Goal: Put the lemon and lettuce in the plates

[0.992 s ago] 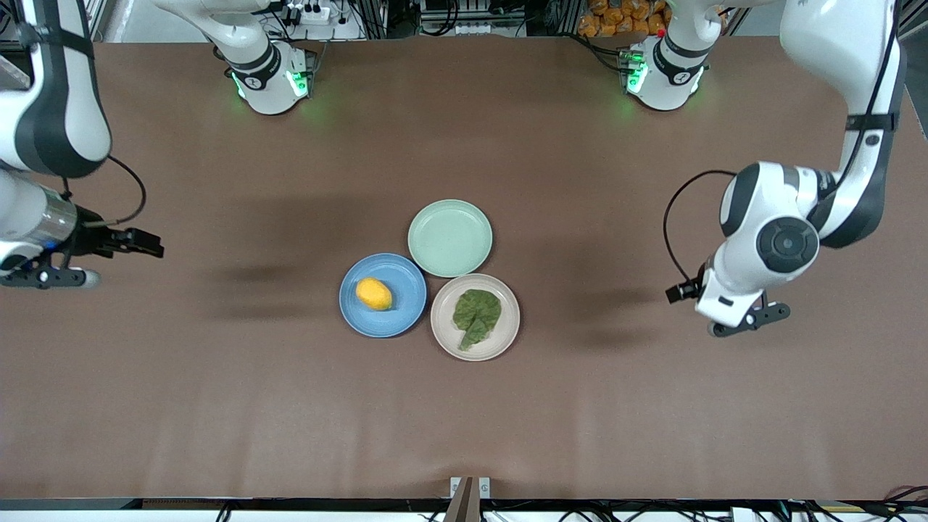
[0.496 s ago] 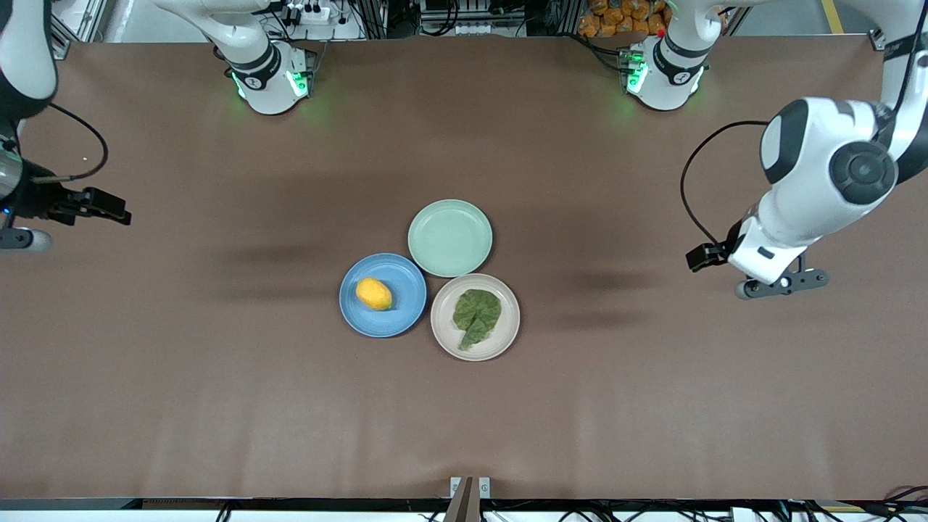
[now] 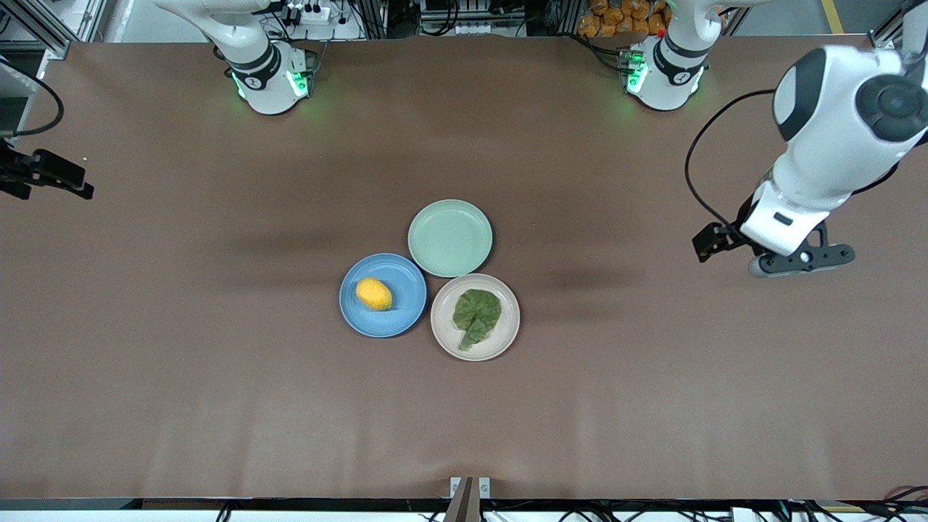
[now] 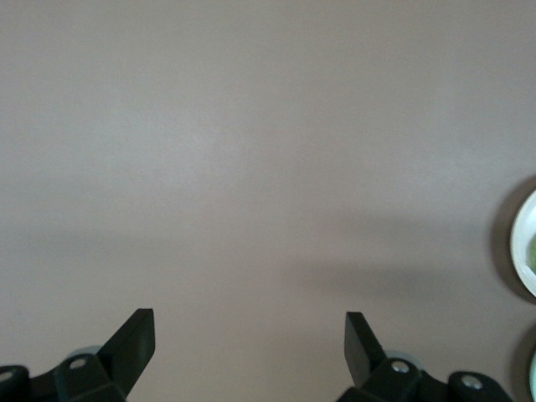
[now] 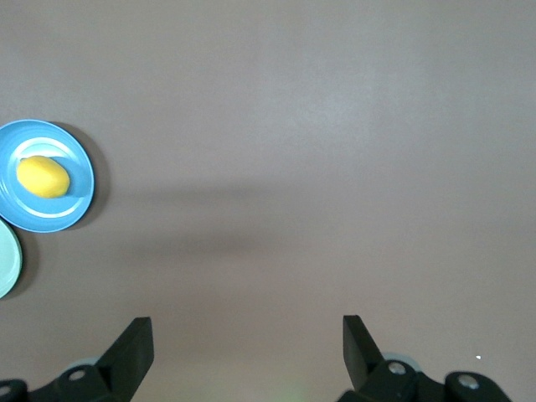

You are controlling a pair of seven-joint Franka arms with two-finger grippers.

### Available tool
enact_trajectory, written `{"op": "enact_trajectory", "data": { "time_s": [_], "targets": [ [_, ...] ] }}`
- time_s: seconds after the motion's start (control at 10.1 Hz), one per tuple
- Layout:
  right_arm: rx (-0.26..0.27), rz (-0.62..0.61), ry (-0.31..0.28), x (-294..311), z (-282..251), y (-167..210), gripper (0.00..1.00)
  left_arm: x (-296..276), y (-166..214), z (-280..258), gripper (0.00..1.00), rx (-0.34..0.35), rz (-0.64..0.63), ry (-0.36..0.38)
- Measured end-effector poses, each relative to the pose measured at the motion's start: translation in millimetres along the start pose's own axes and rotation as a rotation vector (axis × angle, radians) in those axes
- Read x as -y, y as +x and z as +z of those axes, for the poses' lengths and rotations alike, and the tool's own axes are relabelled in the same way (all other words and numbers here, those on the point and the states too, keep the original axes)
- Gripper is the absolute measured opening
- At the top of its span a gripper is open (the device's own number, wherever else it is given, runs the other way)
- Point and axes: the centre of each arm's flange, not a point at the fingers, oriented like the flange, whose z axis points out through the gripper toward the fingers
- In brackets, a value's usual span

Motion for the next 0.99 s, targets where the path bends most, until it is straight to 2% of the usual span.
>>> {"op": "enact_trajectory", "data": {
  "time_s": [0.4,0.69,0.99],
  "targets": [
    [-0.049,0.023,-0.001,2,-29,-11,1.0,1,-16,-70,1.0,0.026,0.05,-0.038],
    [-0.075,0.035,-0.001,3,-29,-8,1.0,2,-21,-107,1.0,0.047,0.075,-0.045],
    [-0.089,0.029,-0.002,10,-24,-3,1.0,9,-25,-137,1.0,0.027,0.137,-0.038]
  ]
}}
